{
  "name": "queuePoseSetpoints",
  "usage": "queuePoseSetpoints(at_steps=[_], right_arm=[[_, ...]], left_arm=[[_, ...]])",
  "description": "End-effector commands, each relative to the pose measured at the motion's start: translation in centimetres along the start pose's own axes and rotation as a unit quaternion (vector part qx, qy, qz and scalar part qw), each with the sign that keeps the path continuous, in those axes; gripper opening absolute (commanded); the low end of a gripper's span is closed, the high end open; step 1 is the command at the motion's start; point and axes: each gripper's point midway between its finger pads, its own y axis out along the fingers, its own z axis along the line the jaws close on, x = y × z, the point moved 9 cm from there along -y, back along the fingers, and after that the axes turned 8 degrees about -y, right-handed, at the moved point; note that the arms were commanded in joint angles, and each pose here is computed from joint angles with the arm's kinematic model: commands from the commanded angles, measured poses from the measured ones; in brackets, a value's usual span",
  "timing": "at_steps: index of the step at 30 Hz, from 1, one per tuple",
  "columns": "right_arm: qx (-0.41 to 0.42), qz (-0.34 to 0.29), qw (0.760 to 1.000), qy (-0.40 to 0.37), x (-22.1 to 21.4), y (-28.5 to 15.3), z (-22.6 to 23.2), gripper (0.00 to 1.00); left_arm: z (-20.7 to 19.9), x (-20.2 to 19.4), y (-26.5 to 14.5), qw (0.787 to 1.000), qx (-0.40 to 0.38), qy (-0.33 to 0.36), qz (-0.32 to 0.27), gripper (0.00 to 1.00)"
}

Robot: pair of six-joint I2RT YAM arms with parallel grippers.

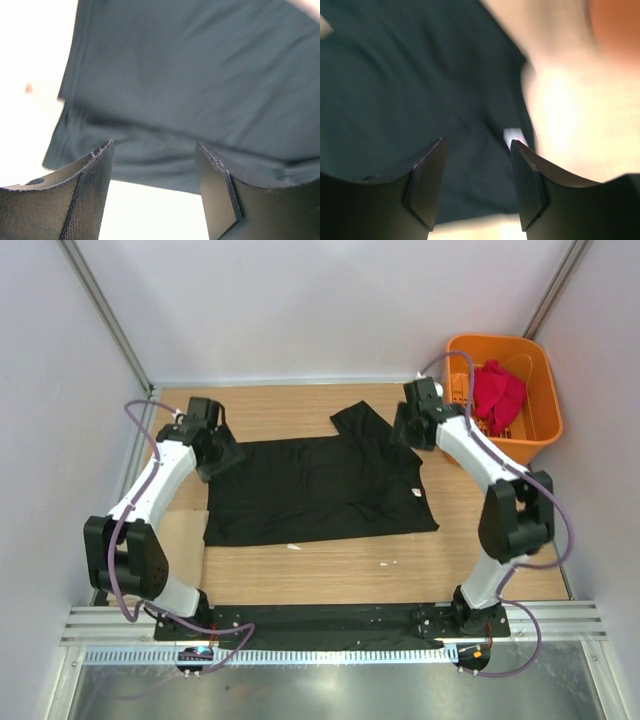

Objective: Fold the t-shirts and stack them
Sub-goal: Fold the tshirt

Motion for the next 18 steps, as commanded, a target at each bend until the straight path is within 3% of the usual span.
queuePoseSetpoints(at_steps=[1,5,6,8,14,18], right_arm=[[0.036,-0.066,0.997,-0.036,6.2,2.6,2.6,0.63],[0.062,-0.105,0.991,-0.058,12.9,6.3,4.4,0.63],[0.07,-0.082,0.992,-0.069,12.6,9.1,4.8,0.63],[0.09,-0.107,0.988,-0.071,14.6,10.0,5.2,0.63],[0.146,-0.11,0.98,-0.082,15.1,14.5,5.7,0.59],[0.162,-0.107,0.976,-0.095,14.6,16.4,5.8,0.57]], left_arm=[[-2.7,4.3,-0.7,0.997,-0.041,0.039,-0.048,0.67],[-4.5,7.8,2.6,0.994,-0.07,0.063,-0.052,0.55],[-4.4,8.5,3.3,0.993,-0.078,0.069,-0.046,0.52],[-5.0,9.8,5.1,0.993,-0.088,0.074,-0.036,0.5],[-3.2,13.3,9.2,0.996,-0.031,0.075,-0.025,0.5],[-2.6,14.3,10.0,0.996,-0.017,0.09,-0.022,0.5]])
